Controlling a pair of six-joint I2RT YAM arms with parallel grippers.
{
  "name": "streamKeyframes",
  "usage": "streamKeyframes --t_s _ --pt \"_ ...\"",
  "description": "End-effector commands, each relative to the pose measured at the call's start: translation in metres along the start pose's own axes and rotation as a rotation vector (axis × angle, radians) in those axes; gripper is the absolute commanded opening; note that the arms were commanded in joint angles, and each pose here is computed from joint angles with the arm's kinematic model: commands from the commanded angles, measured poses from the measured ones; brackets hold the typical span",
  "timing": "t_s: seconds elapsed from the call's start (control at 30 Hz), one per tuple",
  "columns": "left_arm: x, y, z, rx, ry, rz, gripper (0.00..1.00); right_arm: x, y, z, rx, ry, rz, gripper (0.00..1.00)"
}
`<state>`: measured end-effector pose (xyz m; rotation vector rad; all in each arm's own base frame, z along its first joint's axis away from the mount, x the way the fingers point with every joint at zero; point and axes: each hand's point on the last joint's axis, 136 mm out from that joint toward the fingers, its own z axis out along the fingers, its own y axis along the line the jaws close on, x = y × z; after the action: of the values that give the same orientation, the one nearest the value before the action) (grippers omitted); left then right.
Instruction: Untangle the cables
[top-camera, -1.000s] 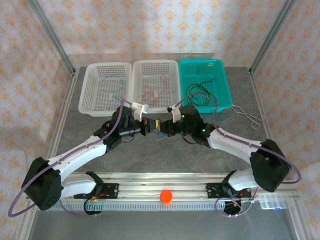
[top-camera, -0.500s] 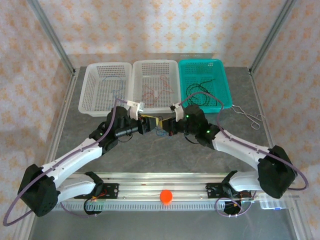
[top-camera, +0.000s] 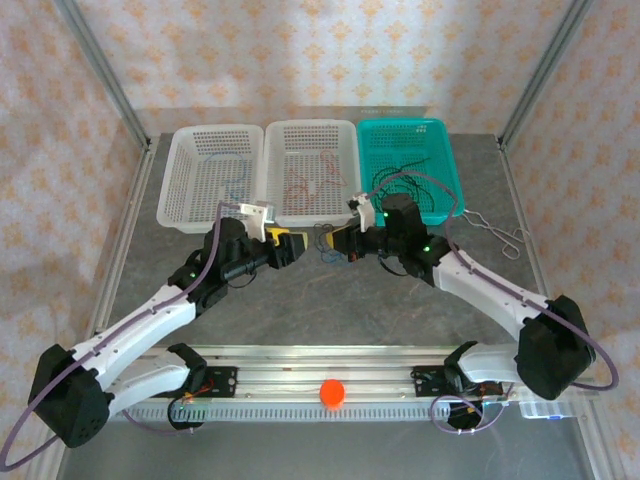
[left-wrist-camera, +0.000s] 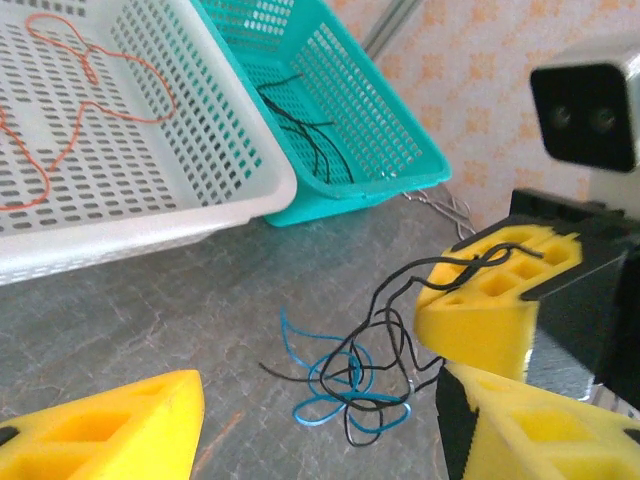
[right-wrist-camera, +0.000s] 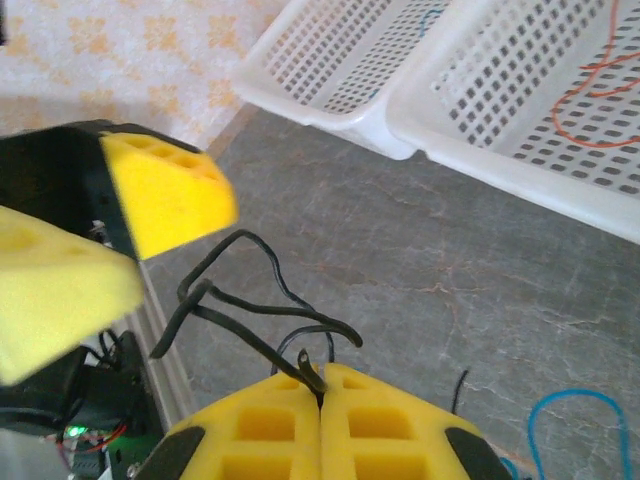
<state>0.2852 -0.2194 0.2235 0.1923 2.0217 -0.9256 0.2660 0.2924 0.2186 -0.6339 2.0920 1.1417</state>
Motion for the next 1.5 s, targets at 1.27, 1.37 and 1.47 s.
streamKeyframes --t_s 1.27,1.37,1.47 --pt "-0.012 -0.025 0.023 0.143 0.016 0.071 0.04 0.002 0.022 -0.011 -0.083 0.043 -0.045 0.00" --pt "-0.015 -0.019 0.021 0.105 -0.001 0.070 0.00 0.004 0.020 -0.011 -0.073 0.051 -0.044 0.00" --pt "-0.019 -0.017 0.018 0.082 -0.019 0.069 0.00 0.007 0.017 -0.010 -0.061 0.060 -0.041 0.00"
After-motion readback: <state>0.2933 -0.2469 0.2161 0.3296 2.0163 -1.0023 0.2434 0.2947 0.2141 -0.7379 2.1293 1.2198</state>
